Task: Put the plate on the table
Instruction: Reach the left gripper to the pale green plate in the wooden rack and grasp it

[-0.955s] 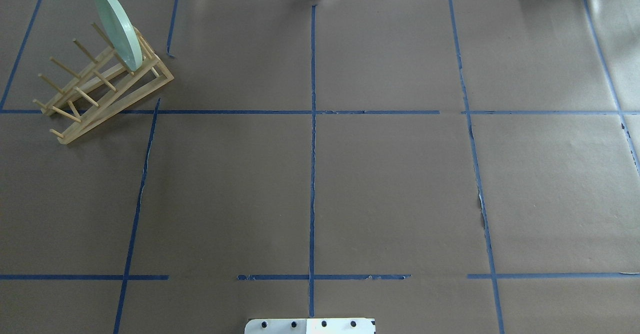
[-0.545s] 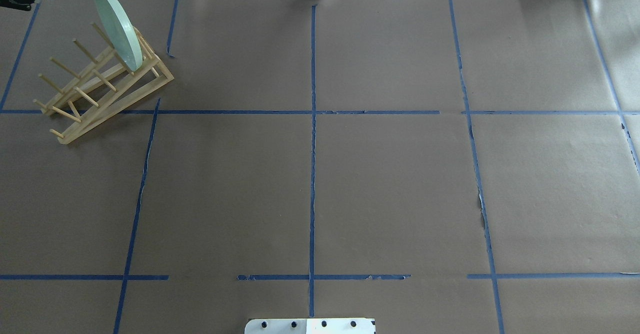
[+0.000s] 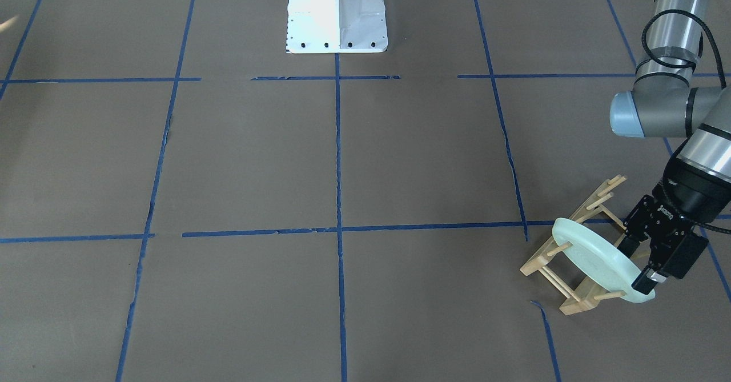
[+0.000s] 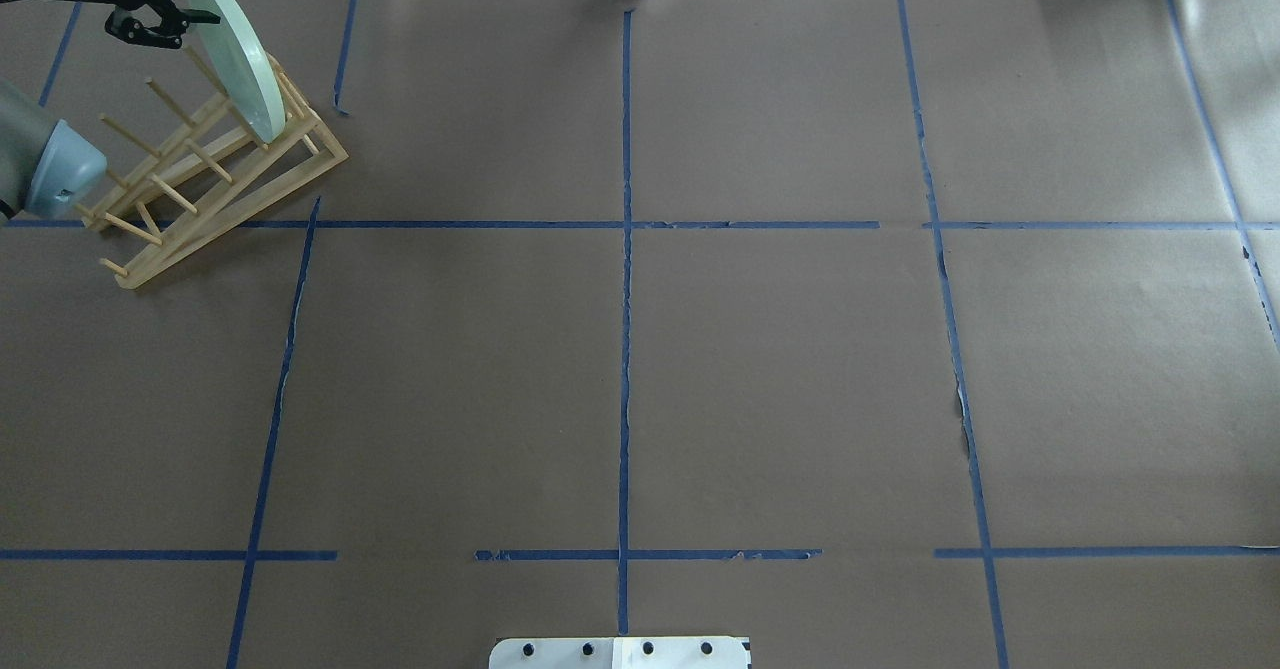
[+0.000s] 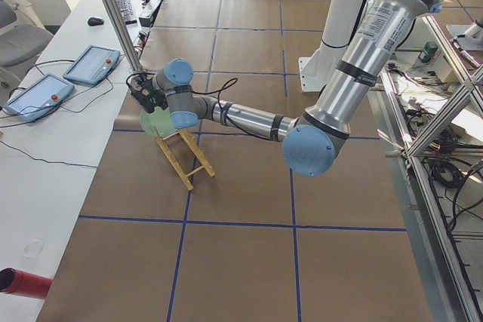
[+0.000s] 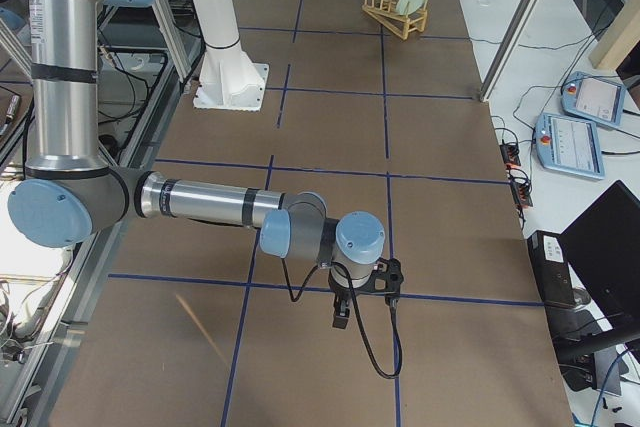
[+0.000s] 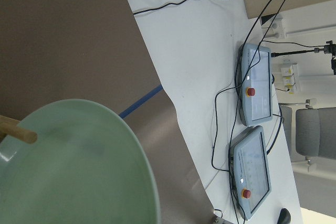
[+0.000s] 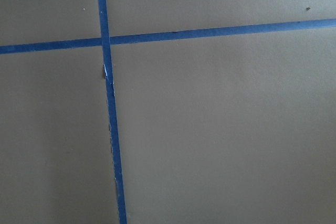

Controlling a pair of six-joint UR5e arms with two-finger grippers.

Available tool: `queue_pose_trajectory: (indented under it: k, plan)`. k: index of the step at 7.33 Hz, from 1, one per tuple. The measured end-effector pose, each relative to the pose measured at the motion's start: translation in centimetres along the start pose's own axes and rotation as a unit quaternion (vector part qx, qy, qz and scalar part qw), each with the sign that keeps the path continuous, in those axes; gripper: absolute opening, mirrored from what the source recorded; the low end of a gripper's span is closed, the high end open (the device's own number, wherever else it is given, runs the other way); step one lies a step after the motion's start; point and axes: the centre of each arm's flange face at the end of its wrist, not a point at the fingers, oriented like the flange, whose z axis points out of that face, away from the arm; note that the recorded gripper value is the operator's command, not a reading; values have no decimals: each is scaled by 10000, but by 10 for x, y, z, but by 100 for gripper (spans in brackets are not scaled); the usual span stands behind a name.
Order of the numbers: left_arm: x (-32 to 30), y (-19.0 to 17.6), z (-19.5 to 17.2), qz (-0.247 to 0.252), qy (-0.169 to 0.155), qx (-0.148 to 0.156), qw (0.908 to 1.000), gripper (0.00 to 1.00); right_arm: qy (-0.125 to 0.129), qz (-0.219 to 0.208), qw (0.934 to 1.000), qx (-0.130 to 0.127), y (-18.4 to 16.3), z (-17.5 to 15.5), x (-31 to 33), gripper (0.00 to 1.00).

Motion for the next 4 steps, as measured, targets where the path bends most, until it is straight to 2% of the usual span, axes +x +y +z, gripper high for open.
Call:
queue_pose_trajectory:
  k: [2,4]
  plan:
    - [-3,-1,1,71,-14,21,10000,0,0,0,10000,0,0,0,0,100]
    - [6,-16,-12,261,49,81,9996,0,0,0,10000,0,0,0,0,100]
